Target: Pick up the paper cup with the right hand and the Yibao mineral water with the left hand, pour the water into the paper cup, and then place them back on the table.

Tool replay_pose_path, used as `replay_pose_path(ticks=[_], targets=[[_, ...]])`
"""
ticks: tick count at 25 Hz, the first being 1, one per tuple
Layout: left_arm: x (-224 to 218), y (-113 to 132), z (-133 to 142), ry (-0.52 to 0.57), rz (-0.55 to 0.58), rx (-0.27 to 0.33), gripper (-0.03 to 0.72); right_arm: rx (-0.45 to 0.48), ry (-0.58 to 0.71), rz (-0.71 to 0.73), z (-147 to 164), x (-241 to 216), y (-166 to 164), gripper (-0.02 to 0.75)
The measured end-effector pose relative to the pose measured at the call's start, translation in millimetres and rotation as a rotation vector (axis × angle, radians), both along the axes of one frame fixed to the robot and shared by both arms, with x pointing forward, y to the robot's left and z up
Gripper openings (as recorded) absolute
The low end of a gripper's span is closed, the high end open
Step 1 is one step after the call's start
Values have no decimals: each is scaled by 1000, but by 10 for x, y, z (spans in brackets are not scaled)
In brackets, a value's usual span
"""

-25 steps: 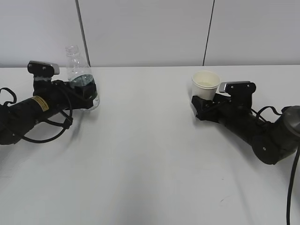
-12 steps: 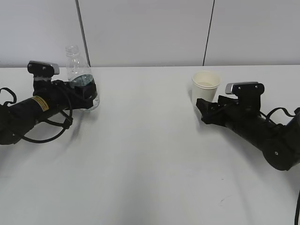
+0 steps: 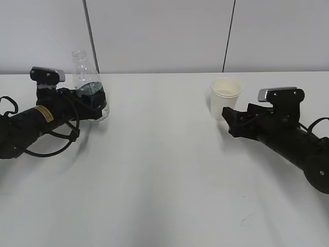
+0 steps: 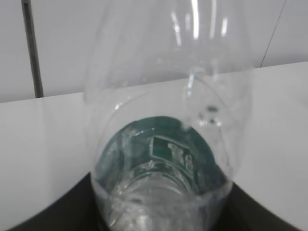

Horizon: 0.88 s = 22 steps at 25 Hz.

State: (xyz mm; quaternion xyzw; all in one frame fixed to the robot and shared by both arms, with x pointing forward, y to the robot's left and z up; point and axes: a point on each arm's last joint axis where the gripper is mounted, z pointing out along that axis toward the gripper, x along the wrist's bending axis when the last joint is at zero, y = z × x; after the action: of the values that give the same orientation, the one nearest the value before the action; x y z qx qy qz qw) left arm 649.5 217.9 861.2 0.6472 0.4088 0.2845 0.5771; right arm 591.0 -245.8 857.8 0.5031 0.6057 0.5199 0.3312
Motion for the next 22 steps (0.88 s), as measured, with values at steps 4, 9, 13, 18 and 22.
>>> replay_pose_path(ticks=[4, 9, 13, 18, 22], targets=[[0, -1, 4, -4, -1, -3, 377, 1, -11, 0, 101, -78, -7, 599], [2, 0, 7, -6, 2, -6, 569, 8, -40, -5, 211, -132, -16, 596], [9, 12, 10, -6, 18, -14, 631, 12, -57, -6, 255, -142, -17, 596], [12, 16, 11, -5, 24, -17, 638, 12, -57, -6, 255, -142, -17, 595], [-19, 20, 83, -14, 24, -18, 638, 13, -59, -6, 256, -142, -17, 595]])
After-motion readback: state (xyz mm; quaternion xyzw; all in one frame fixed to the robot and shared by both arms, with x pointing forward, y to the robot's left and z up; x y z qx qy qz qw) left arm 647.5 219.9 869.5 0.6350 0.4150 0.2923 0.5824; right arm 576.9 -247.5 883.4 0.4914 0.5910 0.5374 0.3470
